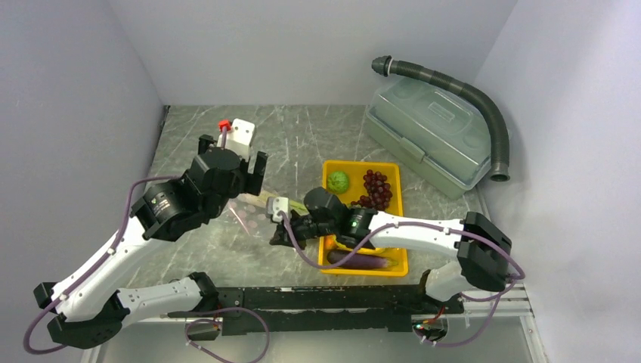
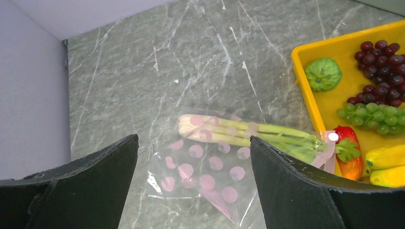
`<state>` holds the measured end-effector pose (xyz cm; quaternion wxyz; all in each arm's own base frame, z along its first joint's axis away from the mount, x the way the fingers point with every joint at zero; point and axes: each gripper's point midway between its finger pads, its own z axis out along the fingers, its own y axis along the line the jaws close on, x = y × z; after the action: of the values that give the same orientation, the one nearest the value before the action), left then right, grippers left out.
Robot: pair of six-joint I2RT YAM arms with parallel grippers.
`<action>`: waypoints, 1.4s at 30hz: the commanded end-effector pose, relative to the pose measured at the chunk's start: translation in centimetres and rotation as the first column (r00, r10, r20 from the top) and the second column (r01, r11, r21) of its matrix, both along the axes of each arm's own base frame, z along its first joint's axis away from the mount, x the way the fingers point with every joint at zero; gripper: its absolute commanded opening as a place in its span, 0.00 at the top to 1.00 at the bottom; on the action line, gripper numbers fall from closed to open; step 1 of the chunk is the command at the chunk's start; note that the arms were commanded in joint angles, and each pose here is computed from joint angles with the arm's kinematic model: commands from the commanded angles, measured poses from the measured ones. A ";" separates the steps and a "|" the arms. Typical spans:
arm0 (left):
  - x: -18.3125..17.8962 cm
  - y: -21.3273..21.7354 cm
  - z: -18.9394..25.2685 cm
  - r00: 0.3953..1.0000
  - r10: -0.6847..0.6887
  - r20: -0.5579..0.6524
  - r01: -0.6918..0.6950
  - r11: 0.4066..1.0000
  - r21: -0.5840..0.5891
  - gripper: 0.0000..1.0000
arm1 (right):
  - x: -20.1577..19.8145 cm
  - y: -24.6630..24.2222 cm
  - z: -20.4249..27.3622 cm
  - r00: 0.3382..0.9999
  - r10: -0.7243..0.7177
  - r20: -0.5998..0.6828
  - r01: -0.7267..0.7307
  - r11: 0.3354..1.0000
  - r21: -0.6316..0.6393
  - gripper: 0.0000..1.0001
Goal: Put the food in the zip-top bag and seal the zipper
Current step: Adjust the zipper food storage bag at the center of the board.
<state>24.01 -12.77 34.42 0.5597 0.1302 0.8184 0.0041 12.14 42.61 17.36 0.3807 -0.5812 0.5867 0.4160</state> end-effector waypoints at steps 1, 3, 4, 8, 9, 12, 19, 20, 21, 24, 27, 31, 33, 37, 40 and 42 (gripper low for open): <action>-0.4 -1.3 0.6 0.999 -0.050 -0.014 0.049 0.996 -0.080 0.09 | -0.2 0.2 2.9 0.984 0.023 0.177 -0.046 0.991 0.125 1.00; -0.6 -2.1 0.0 0.995 -0.083 -0.051 0.078 0.993 -0.085 0.09 | -0.1 0.1 2.6 0.977 0.024 0.210 -0.048 0.993 0.108 1.00; -0.8 -2.5 -0.4 0.993 -0.098 -0.071 0.092 0.992 -0.085 0.09 | -0.1 0.0 2.4 0.973 0.028 0.229 -0.053 0.993 0.101 1.00; -1.6 -4.3 -1.9 0.969 -0.189 -0.160 0.175 0.979 -0.102 0.09 | -0.7 -0.4 2.0 0.942 0.059 0.330 -0.091 0.992 0.084 1.00; -1.8 -4.7 -2.2 0.961 -0.208 -0.184 0.191 0.976 -0.106 0.09 | -0.7 -0.6 2.0 0.934 0.061 0.351 -0.096 0.992 0.084 1.00; -2.5 -5.9 -3.5 0.929 -0.270 -0.254 0.249 0.962 -0.113 0.09 | -0.9 -0.9 1.7 0.909 0.081 0.410 -0.119 0.991 0.068 1.00; -3.9 -8.2 -7.9 0.820 -0.372 -0.436 0.359 0.926 -0.115 0.10 | -1.3 -1.1 0.2 0.837 0.150 0.526 -0.169 0.986 -0.013 1.00; -4.1 -8.6 -8.5 0.801 -0.385 -0.458 0.374 0.920 -0.119 0.10 | -1.4 -1.1 0.2 0.831 0.156 0.534 -0.173 0.985 -0.019 1.00; -4.3 -8.9 -9.0 0.782 -0.398 -0.480 0.389 0.913 -0.123 0.10 | -1.4 -1.1 0.1 0.827 0.160 0.539 -0.173 0.985 -0.027 1.00; -4.5 -9.7 -10.5 0.743 -0.415 -0.525 0.416 0.901 -0.124 0.09 | -1.5 -0.9 -0.4 0.815 0.173 0.553 -0.174 0.983 -0.051 1.00; -4.6 -10.5 -11.7 0.701 -0.434 -0.566 0.443 0.887 -0.132 0.10 | -1.7 -0.7 -0.7 0.807 0.181 0.562 -0.177 0.982 -0.062 1.00; -4.8 -11.5 -13.2 0.647 -0.454 -0.612 0.479 0.867 -0.137 0.12 | -1.7 -0.4 -1.1 0.809 0.180 0.560 -0.170 0.983 -0.070 1.00; -4.7 -11.8 -14.0 0.628 -0.451 -0.634 0.490 0.862 -0.128 0.13 | -1.8 -0.2 -1.1 0.809 0.178 0.560 -0.171 0.983 -0.066 1.00; -4.4 -11.8 -15.4 0.602 -0.418 -0.680 0.499 0.862 -0.088 0.16 | -1.8 -0.1 -1.2 0.812 0.171 0.558 -0.166 0.984 -0.060 1.00; -4.2 -11.8 -16.3 0.599 -0.381 -0.704 0.505 0.862 -0.037 0.19 | -1.8 0.0 -1.1 0.815 0.161 0.557 -0.161 0.986 -0.049 1.00; -4.1 -11.9 -16.6 0.604 -0.360 -0.711 0.511 0.859 0.000 0.20 | -1.8 0.0 -1.0 0.817 0.160 0.554 -0.160 0.986 -0.047 1.00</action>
<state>19.80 -24.31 17.30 0.1784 0.3487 0.9125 -0.1181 10.16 41.71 14.62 0.4735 -0.7362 0.4107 0.2553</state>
